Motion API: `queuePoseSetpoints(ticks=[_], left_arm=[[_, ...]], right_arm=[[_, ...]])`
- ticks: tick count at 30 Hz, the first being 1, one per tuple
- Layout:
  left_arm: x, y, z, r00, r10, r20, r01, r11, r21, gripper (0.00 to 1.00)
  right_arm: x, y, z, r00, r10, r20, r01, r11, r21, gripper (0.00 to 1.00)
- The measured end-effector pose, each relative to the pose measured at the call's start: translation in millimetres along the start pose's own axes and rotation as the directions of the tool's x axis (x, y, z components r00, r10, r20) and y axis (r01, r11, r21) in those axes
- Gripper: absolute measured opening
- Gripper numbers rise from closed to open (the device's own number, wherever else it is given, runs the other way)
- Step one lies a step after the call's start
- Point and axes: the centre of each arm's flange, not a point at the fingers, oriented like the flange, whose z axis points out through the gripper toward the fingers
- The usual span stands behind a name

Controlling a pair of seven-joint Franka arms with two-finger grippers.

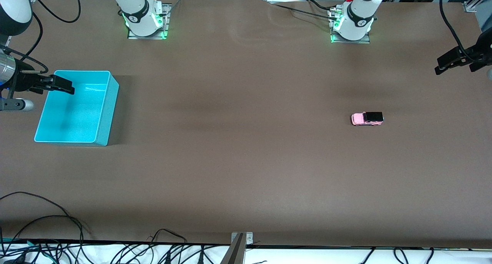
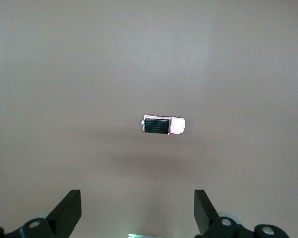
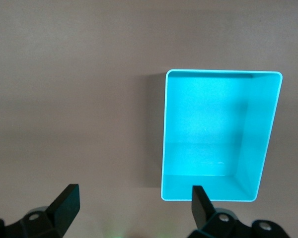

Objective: Wind and store pink jeep toy

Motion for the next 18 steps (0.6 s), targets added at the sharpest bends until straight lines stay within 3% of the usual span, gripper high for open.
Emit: queuePoseSetpoints(ticks=[18], left_arm=[[12,0,19,0.999,-0.002,0.039,0.002,1.0,0.003,1.0]], right_arm=[[0,1,0,1.0,0.001,0.0,-0.001,1.0,0.0,1.0]])
